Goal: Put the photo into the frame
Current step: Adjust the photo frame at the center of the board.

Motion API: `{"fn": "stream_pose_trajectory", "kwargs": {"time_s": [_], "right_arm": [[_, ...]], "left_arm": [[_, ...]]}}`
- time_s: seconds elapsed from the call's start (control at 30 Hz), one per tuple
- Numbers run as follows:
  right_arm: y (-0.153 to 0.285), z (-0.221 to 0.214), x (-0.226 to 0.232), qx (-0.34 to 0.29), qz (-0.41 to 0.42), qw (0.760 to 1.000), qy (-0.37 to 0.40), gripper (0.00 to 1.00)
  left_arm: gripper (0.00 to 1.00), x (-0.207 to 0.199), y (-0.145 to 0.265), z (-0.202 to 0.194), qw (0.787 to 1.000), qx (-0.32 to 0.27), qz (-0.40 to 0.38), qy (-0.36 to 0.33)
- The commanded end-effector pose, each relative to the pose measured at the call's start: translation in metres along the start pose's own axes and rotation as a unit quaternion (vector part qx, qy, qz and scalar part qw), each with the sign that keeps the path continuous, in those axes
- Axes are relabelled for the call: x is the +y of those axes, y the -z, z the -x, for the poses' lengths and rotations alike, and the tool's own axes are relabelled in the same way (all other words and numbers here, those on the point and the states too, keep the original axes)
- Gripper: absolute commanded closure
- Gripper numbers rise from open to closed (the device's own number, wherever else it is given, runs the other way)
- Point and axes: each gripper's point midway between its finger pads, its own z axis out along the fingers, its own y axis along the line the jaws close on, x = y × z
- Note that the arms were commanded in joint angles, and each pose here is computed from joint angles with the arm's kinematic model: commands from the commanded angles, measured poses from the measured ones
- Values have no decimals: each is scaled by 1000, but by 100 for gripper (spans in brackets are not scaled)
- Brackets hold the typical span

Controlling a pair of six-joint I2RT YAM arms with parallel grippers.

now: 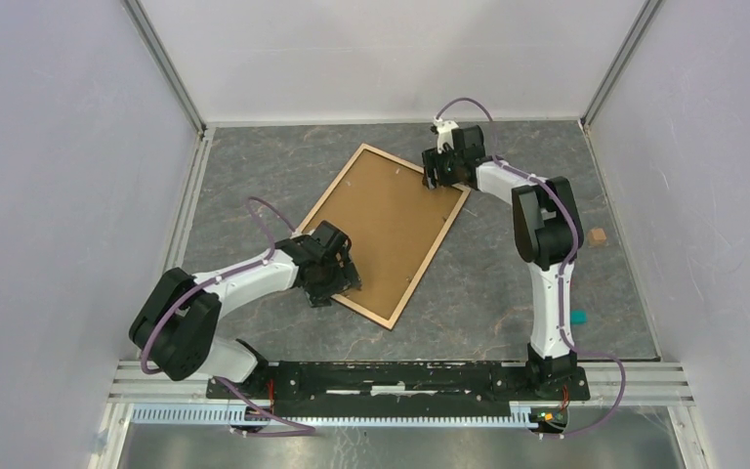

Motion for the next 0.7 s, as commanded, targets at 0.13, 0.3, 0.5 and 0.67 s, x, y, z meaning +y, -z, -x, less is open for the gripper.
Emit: {"fn": "stream_pose_trajectory", "kwargs": {"time_s": [0.13, 0.3, 0.5, 0.67], "right_arm": [[71, -74, 14, 43, -17, 998, -45, 44], [126, -134, 27, 50, -30, 995, -77, 49], [173, -209, 57, 50, -7, 989, -138, 46], [194, -208, 57, 39, -20, 991, -129, 30]], "left_arm": [[24, 11, -8, 36, 999, -30, 29, 7], [27, 26, -7, 62, 998, -34, 52, -2], [31, 38, -5, 94, 997, -27, 68, -15], [34, 51, 6, 117, 994, -35, 94, -35]]}}
